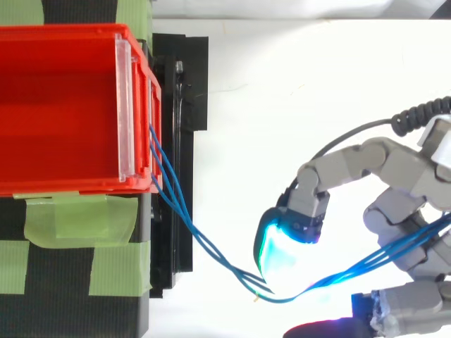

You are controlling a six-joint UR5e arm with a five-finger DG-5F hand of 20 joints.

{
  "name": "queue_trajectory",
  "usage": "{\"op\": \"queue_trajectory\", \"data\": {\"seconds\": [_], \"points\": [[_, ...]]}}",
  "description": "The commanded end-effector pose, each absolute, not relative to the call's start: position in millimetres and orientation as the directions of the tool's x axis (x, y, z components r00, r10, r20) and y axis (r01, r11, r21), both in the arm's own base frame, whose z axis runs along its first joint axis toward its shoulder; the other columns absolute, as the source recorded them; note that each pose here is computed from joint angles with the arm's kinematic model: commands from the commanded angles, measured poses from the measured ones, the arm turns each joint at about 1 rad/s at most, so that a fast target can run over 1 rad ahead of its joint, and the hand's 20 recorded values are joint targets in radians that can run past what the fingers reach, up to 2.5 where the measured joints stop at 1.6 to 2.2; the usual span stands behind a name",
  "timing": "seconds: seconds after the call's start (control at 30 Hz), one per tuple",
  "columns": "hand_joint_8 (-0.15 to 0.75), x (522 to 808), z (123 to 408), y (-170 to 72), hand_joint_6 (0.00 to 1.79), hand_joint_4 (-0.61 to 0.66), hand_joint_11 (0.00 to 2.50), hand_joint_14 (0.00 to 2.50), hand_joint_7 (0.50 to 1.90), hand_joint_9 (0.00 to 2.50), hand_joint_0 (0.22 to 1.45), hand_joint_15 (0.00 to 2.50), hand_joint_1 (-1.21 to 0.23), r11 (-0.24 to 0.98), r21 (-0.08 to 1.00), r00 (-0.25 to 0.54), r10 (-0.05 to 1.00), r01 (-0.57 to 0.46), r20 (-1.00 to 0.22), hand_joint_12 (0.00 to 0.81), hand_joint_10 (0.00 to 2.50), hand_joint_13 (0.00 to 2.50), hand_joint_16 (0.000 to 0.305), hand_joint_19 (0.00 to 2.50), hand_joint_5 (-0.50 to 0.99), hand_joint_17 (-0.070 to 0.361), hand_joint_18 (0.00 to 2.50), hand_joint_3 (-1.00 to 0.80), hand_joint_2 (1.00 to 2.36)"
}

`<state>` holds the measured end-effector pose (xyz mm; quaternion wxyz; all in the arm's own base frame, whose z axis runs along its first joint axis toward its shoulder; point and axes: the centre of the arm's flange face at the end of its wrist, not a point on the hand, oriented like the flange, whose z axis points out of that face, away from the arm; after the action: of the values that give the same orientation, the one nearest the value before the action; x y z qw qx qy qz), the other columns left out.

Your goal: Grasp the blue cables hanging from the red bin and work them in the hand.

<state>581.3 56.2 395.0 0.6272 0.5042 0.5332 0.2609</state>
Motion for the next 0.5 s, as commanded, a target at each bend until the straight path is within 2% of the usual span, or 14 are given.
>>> {"op": "queue_trajectory", "data": {"seconds": [0.0,0.1,0.2,0.33,0.47], "points": [[0.455,581.6,394.0,58.4,1.19,0.32,2.5,2.5,0.98,1.81,1.08,1.4,-0.55,0.351,0.915,0.297,0.868,0.202,-0.398,0.533,2.5,1.89,0.203,0.76,-0.19,0.153,2.5,-0.39,1.02],[0.455,581.6,394.0,58.4,1.18,0.33,2.5,2.5,0.98,1.81,1.05,1.4,-0.56,0.351,0.915,0.297,0.868,0.202,-0.398,0.533,2.5,1.89,0.203,0.76,-0.21,0.153,2.5,-0.41,1.02],[0.455,581.6,394.1,59.4,1.18,0.39,2.5,2.5,0.97,1.81,1.0,1.4,-0.53,0.352,0.914,0.295,0.868,0.2,-0.399,0.533,2.5,1.89,0.203,0.76,-0.23,0.153,2.5,-0.53,1.02],[0.455,581.6,394.1,59.4,1.2,0.39,2.5,2.5,0.97,1.81,0.97,1.4,-0.48,0.35,0.915,0.296,0.869,0.2,-0.397,0.533,2.5,1.89,0.203,0.76,-0.23,0.153,2.5,-0.67,1.01],[0.455,581.5,394.0,60.3,1.24,0.4,2.5,2.5,0.97,1.81,0.96,1.4,-0.47,0.353,0.914,0.292,0.869,0.201,-0.399,0.533,2.5,1.89,0.203,0.76,-0.22,0.153,2.5,-0.7,1.01]]}}
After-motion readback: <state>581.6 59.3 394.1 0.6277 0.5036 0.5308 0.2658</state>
